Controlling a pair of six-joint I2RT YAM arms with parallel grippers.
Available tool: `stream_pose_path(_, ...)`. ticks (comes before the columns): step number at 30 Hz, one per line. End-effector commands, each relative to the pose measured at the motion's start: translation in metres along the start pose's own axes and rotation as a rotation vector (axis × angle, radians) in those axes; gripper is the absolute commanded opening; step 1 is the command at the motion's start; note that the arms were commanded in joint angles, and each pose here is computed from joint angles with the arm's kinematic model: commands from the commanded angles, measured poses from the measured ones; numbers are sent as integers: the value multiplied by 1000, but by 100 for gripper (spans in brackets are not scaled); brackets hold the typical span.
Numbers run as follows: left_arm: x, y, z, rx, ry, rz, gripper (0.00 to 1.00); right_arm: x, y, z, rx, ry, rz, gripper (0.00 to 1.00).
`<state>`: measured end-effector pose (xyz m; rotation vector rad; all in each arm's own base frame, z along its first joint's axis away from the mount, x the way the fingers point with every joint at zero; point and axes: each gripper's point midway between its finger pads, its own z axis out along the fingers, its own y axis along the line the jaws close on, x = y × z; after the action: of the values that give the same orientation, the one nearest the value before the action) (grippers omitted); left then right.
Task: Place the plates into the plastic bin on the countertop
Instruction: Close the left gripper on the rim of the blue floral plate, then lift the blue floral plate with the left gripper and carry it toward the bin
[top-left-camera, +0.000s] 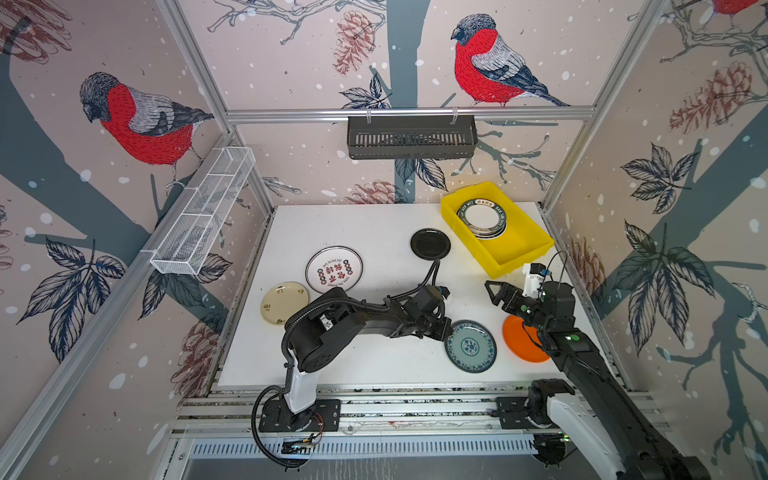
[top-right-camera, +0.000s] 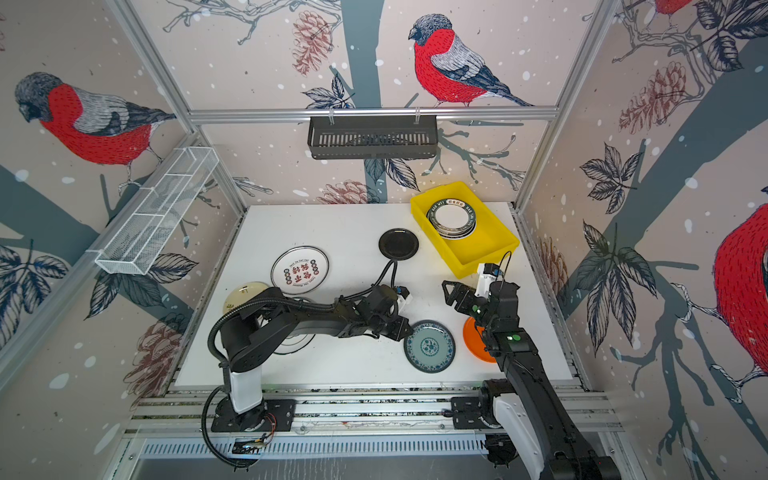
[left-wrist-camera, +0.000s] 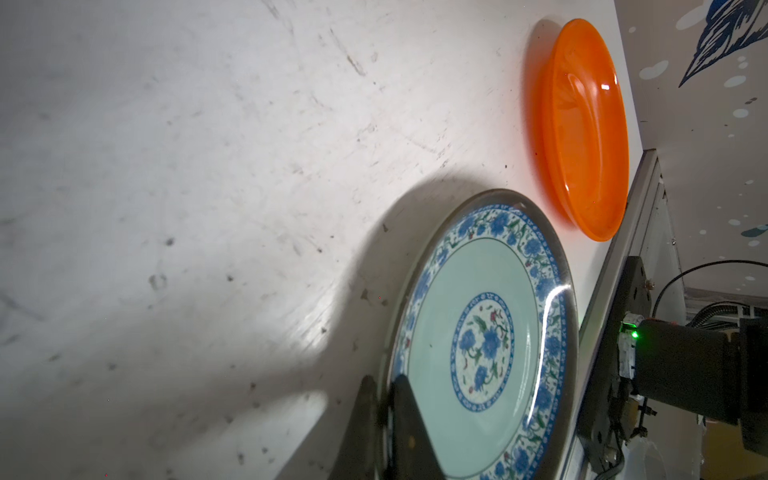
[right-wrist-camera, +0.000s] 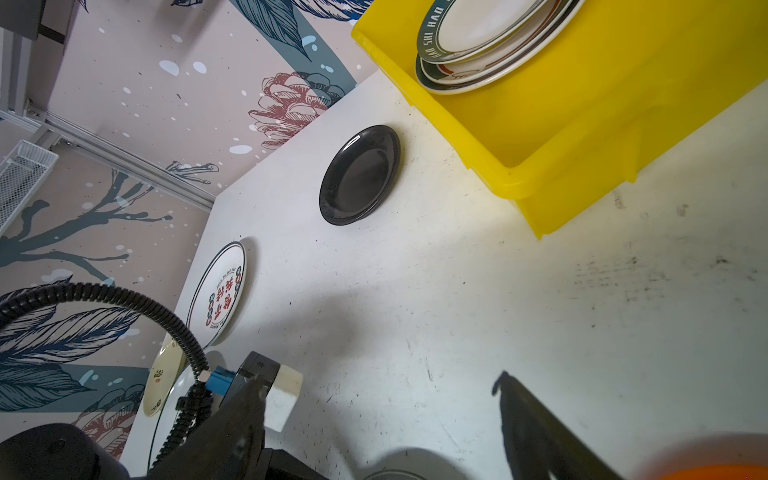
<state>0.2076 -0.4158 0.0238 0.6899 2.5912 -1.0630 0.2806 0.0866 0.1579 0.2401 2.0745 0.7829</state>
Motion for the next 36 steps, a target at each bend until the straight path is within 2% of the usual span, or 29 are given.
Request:
stream_pose_path(1,11,25,-2,-127,28,-11,8,-6,1,-1,-1,-24,-17,87)
stream_pose_path(13,7,38,-5,-201,4,-25,8,-6,2,-2,-4,-29,-17,87)
stream_pose_path(16,1,37,-8,-206,-20,-23,1,-9,4,-3,-7,-36,-18,87)
stream_pose_path(23,-30,27,-27,-175,-118,5,0,-13,10,-6,-38,-55,2,91)
stream_pose_path(24,-44,19,-31,-156,-151,14,0,-15,11,-6,-38,-61,2,91)
stream_pose_path(31,-80,6,-52,-62,-251,13,0,-26,14,-12,-40,-113,-21,95)
stream_pose_path(36,-114,-13,-75,-60,-323,86,0,-39,13,-18,-14,-179,-22,100)
